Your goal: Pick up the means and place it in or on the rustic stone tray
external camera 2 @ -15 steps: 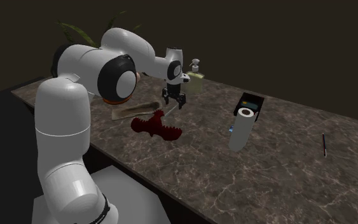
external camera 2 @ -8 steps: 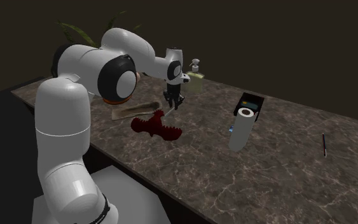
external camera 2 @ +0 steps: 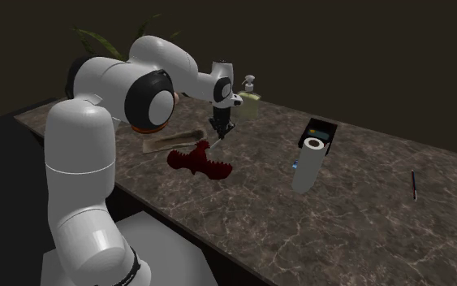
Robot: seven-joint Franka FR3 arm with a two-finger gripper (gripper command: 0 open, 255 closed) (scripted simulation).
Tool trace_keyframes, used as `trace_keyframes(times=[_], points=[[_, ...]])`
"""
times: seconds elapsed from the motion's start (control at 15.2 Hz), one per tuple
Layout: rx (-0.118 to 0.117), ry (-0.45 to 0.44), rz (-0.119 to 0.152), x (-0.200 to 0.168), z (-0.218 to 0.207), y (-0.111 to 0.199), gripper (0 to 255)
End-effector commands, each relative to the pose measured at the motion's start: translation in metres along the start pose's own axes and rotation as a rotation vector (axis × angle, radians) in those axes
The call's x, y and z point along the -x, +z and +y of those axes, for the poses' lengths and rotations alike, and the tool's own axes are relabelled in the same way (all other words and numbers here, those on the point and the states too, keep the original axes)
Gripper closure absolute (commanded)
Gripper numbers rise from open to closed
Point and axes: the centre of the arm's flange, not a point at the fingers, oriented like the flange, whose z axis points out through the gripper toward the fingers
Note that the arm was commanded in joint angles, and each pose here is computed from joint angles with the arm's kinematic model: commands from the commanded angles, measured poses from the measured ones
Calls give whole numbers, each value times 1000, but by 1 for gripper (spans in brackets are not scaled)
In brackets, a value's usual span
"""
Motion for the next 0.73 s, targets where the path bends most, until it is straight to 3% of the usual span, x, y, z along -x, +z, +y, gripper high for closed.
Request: trace_keyframes(times=[0.0,0.66], points=[[0,0,0,0,0,-5,255],[0,0,0,3,0,-58,255]])
